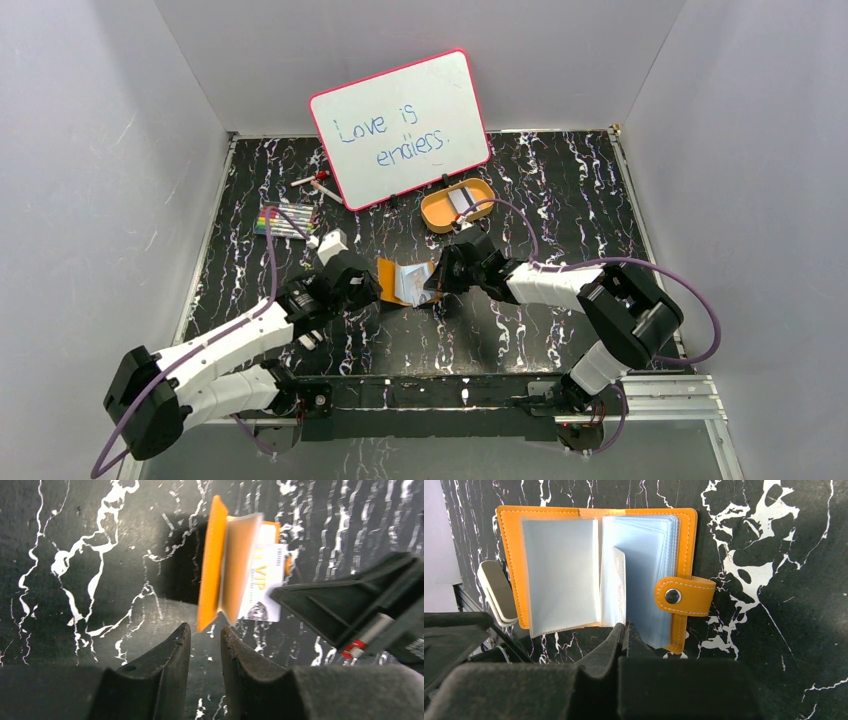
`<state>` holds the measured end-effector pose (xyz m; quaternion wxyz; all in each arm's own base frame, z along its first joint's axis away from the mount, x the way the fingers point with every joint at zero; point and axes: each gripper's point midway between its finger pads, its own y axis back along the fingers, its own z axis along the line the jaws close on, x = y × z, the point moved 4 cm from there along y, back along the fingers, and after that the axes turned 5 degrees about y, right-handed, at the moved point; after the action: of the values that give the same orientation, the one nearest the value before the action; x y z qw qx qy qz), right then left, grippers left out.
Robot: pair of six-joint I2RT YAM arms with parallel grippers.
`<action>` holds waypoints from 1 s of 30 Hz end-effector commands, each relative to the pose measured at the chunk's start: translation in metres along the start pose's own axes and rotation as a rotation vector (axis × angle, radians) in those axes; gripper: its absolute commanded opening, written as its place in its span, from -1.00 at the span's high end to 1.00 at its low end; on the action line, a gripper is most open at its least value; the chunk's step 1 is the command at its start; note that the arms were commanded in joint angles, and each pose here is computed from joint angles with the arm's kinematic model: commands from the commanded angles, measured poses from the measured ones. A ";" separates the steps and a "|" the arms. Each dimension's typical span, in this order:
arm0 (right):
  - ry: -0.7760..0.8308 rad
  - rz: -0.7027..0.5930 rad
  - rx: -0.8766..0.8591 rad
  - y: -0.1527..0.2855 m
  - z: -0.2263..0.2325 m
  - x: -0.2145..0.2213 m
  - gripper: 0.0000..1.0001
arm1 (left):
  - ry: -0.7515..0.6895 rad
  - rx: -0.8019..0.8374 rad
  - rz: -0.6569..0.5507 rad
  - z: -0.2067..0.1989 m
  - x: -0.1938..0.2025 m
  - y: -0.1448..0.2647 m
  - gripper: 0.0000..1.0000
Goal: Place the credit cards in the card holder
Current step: Adjust the card holder at the center of the board.
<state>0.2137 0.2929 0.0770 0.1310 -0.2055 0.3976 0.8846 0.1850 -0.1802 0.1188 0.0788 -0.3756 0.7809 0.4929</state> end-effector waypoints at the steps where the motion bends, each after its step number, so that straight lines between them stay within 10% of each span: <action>1: 0.039 -0.029 0.031 0.002 0.002 -0.012 1.00 | -0.038 0.082 -0.029 -0.023 -0.019 0.023 0.43; 10: 0.044 -0.022 0.033 0.000 0.002 -0.013 1.00 | -0.110 0.412 0.100 -0.108 -0.018 0.028 0.39; 30: 0.054 -0.019 0.052 0.002 -0.005 -0.008 1.00 | -0.194 -0.083 0.079 -0.030 0.006 -0.057 0.97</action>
<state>0.2163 0.2926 0.0790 0.1264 -0.2176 0.4051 0.8790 0.2211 -0.2471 0.0942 0.1115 -0.2678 0.8144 0.5026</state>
